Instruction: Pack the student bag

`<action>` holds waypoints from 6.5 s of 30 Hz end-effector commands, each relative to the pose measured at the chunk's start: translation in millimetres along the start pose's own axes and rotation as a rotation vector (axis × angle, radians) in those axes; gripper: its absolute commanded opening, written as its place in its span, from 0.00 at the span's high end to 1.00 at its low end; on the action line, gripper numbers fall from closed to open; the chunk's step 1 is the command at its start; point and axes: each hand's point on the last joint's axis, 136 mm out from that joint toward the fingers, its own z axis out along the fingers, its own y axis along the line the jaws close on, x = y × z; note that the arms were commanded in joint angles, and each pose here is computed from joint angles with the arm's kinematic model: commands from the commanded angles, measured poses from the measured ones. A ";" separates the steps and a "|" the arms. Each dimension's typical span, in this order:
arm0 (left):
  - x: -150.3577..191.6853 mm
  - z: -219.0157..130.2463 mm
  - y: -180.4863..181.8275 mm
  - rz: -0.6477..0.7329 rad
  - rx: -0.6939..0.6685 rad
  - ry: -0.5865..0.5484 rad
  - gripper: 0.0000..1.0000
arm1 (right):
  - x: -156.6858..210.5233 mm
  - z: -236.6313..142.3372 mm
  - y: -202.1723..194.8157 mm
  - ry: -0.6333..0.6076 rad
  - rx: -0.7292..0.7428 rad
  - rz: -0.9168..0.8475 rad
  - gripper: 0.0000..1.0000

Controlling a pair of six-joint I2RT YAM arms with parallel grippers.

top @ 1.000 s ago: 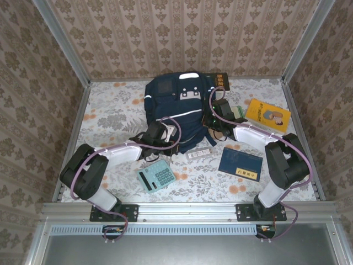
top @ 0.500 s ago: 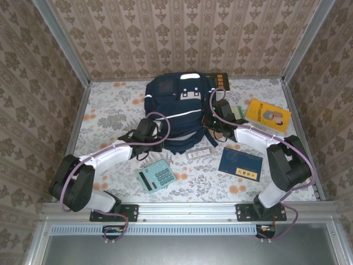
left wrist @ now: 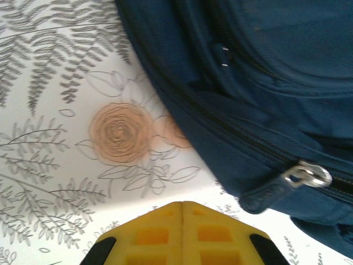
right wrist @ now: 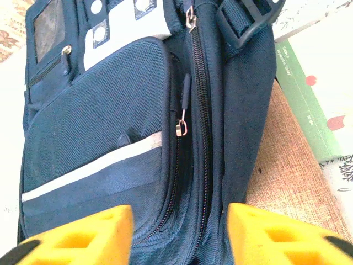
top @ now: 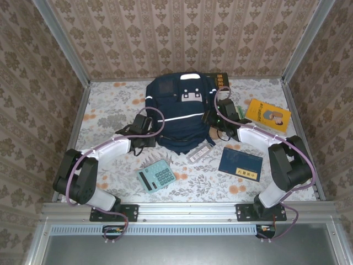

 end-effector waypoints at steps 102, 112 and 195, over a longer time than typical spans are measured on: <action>-9.6 -13.3 -28.9 0.060 0.156 -0.129 1.00 | -25.8 -2.0 -7.6 -0.056 0.184 -0.107 1.00; -11.1 -12.6 -41.8 0.056 0.290 -0.138 0.94 | -17.7 0.6 -7.3 -0.030 0.128 -0.091 0.69; 10.0 43.6 -129.3 0.008 0.587 -0.039 0.94 | 67.6 -9.6 40.9 0.097 -0.003 -0.199 0.59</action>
